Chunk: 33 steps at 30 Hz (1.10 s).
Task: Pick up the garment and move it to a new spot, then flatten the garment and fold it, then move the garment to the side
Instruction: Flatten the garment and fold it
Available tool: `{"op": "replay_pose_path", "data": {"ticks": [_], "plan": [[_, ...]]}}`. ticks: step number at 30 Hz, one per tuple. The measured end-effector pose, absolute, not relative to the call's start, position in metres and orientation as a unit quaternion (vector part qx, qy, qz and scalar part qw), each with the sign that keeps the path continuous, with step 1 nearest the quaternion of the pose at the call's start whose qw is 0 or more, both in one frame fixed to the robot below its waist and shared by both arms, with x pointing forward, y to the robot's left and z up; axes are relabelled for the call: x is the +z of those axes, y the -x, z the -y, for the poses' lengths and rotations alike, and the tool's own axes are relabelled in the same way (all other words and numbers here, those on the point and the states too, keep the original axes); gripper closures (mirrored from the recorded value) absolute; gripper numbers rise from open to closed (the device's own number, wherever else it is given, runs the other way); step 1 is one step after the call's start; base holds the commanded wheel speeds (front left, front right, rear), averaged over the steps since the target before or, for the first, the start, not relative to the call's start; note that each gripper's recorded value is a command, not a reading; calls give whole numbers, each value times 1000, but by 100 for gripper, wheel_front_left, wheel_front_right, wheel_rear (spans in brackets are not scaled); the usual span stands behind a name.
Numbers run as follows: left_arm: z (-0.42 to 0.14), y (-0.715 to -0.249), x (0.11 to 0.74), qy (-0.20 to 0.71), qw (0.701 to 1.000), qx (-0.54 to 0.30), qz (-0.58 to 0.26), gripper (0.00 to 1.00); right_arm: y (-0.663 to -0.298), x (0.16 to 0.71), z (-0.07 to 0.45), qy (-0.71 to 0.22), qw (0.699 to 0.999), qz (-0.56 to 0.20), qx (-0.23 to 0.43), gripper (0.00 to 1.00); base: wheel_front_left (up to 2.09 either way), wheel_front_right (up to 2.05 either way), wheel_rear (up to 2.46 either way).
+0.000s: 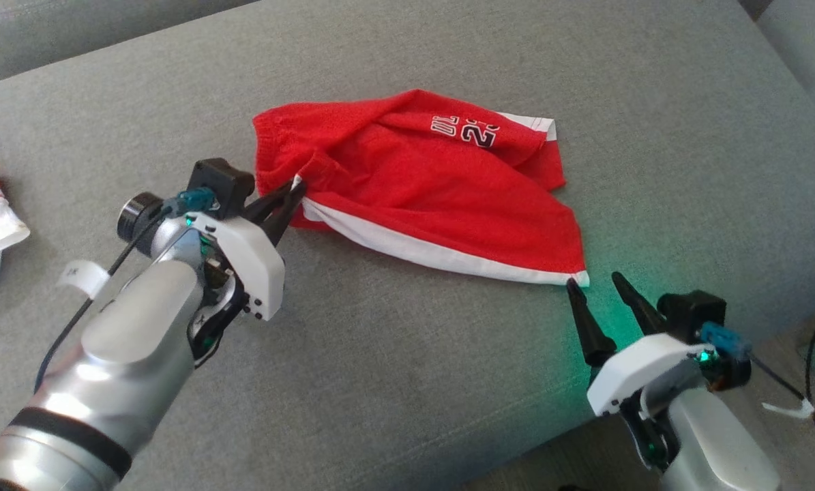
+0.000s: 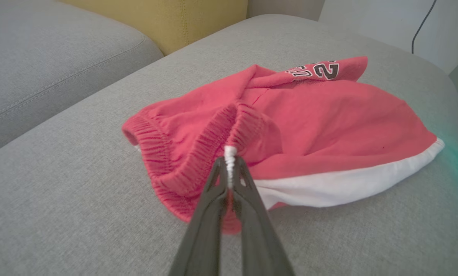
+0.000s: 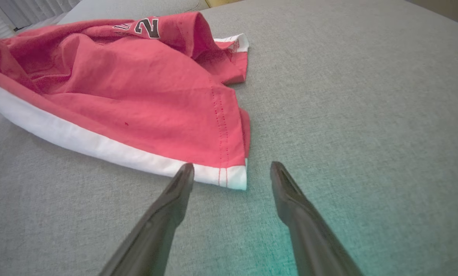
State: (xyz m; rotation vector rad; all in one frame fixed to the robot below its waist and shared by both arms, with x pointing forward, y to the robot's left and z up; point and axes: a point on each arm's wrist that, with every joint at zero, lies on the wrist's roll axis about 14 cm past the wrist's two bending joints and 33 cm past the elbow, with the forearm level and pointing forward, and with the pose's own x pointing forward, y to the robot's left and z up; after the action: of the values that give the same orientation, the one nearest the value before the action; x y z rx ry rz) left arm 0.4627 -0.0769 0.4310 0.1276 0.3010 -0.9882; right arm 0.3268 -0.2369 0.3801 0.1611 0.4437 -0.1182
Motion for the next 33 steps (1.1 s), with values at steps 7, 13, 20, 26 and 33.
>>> {"op": "replay_pose_path", "data": {"ticks": [7, 13, 20, 26, 33], "plan": [[72, -463, 429, -62, 869, -468, -146, 100, -329, 369, 230, -93, 965, -239, -54, 0, 0, 0, 0], [70, -463, 429, -60, 870, -466, -145, 100, -334, 365, 228, -83, 965, -243, -46, 0, 0, 0, 0], [64, -465, 424, -54, 873, -460, -153, 100, -337, 355, 219, -80, 962, -259, -32, 0, 0, 0, 0], [61, -466, 420, -52, 874, -456, -157, 100, -347, 355, 213, -75, 963, -257, -19, 100, 0, 0, 0], [55, -467, 424, -54, 878, -451, -154, 100, -353, 359, 205, -74, 965, -253, 1, 100, 0, 0, 0]]}}
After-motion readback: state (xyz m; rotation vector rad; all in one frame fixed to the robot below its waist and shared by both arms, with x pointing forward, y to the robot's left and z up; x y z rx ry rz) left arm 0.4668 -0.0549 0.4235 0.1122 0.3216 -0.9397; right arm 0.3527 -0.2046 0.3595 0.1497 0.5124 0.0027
